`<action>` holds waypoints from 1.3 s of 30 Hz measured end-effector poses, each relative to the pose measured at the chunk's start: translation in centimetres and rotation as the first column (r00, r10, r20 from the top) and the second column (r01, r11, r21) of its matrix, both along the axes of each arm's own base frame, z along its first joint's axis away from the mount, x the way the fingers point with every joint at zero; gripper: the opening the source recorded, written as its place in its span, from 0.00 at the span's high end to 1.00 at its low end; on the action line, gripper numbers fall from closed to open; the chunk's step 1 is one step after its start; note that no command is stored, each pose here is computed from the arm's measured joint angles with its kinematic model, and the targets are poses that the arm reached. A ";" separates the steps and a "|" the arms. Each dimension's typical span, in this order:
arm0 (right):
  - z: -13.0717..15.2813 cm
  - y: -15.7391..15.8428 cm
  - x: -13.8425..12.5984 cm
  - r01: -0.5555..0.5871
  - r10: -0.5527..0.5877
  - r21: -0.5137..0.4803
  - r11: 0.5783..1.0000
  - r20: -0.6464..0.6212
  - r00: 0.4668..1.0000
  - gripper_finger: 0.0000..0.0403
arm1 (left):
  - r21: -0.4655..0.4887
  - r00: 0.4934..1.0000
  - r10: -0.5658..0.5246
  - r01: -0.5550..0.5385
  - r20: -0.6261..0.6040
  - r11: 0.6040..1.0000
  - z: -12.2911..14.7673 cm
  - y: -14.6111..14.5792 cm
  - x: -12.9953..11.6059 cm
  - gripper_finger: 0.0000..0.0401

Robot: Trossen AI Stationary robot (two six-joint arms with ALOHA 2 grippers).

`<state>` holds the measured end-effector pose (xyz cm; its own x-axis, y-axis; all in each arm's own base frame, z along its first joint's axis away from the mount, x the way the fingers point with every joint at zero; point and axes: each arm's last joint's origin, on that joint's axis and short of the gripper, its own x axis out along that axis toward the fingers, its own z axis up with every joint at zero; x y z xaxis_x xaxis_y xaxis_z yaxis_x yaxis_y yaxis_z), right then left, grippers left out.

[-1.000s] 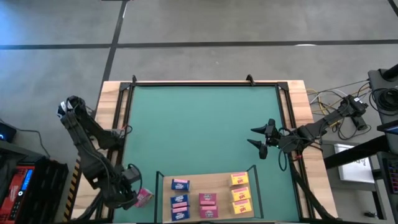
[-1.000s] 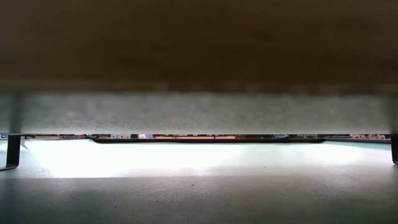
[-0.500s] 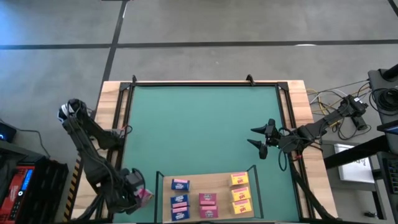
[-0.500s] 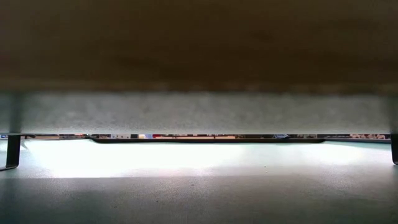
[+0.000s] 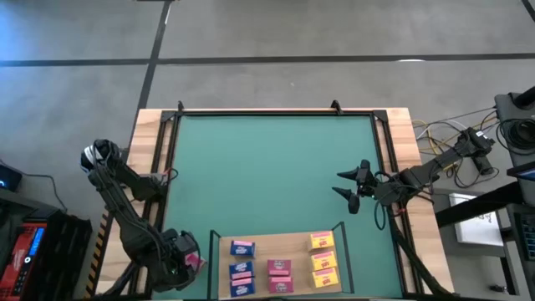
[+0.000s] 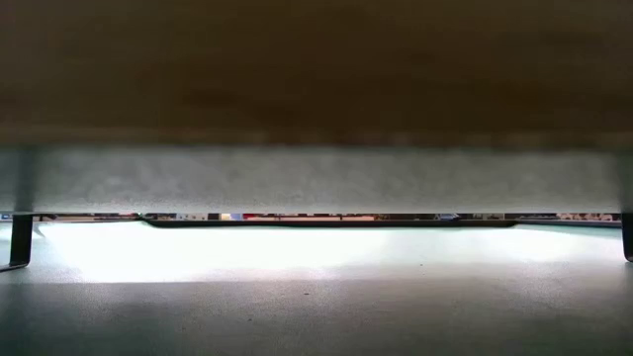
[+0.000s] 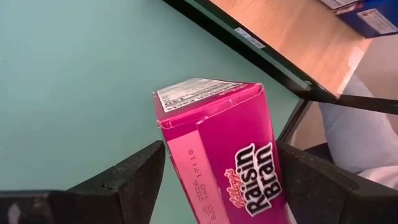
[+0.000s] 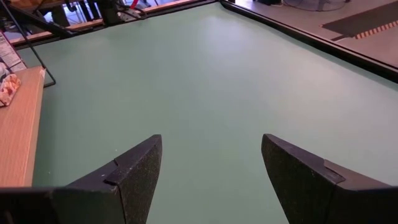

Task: Stack cereal on shelf
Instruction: Put the violet cereal box on the shelf aligned with the other violet cereal boxes

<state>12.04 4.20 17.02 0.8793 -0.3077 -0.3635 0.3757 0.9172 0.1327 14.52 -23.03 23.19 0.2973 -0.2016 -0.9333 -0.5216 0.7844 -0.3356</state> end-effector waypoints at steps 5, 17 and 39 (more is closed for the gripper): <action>0.0 0.0 0.0 0.000 0.000 0.000 1.000 0.000 1.000 0.34 | -0.006 0.999 0.053 -0.053 0.004 0.999 0.0 0.0 0.0 0.33; 0.0 0.0 0.0 0.000 0.000 0.000 1.000 0.000 1.000 0.34 | 0.055 0.993 0.113 -0.111 -0.036 0.992 0.0 0.9 -0.4 0.66; 0.0 0.0 0.0 0.000 0.000 0.000 1.000 0.001 1.000 0.34 | 0.299 0.995 0.064 -0.084 0.078 0.951 3.3 7.5 0.3 0.69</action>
